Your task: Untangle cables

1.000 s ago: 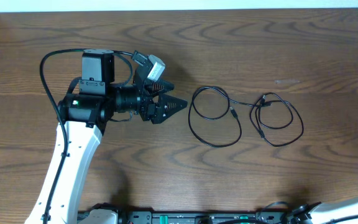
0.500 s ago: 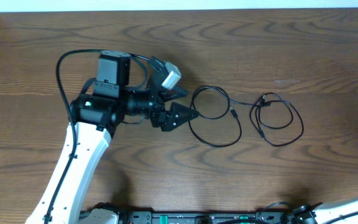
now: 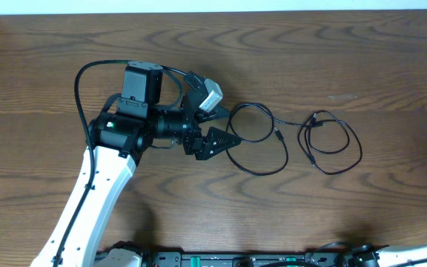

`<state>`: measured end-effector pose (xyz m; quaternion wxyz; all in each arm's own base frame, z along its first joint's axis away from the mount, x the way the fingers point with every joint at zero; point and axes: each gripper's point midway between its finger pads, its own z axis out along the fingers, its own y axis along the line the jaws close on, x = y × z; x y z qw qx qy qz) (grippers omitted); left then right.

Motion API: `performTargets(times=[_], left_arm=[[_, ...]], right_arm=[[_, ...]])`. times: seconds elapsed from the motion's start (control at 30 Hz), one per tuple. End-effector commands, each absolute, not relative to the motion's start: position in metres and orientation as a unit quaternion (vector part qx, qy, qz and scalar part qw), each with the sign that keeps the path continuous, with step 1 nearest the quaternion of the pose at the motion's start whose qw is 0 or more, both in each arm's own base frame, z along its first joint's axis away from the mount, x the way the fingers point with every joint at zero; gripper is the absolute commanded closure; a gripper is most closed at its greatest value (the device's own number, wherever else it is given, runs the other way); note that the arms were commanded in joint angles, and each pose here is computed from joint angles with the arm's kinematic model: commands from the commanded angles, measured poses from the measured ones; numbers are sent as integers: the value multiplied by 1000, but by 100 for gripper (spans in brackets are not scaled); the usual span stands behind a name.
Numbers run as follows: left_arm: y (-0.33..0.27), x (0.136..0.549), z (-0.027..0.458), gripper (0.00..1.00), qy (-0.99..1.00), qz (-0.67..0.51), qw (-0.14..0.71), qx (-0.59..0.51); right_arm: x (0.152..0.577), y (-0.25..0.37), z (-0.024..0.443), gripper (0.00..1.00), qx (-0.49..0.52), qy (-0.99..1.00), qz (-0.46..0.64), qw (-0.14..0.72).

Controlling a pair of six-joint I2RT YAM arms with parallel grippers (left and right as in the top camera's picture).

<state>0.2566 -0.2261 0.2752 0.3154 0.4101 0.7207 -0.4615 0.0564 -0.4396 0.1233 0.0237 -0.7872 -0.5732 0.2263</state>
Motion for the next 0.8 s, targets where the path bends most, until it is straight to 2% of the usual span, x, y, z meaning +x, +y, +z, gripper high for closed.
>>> performTargets(times=[0.0,0.17,0.37,0.4,0.5,0.77], left_arm=[[-226,257,272,18,714,-453,323,425],[-226,257,273,18,713,-453,324,425],[-226,257,273,18,713,-453,324,425],[-226,257,273,18,713,-453,324,425],[-226,257,273,18,713,-453,324,425],[-226,257,273,18,713,-453,324,425]], right_arm=[[55,-433,103,99,-800,-566,199,26],[85,-437,78,99,-762,-628,162,-5],[120,-439,74,99,-715,-678,169,-25],[123,-439,75,97,-710,-683,170,-26],[137,-437,75,82,-697,-695,172,-33],[157,-431,75,72,-670,-721,172,-36]])
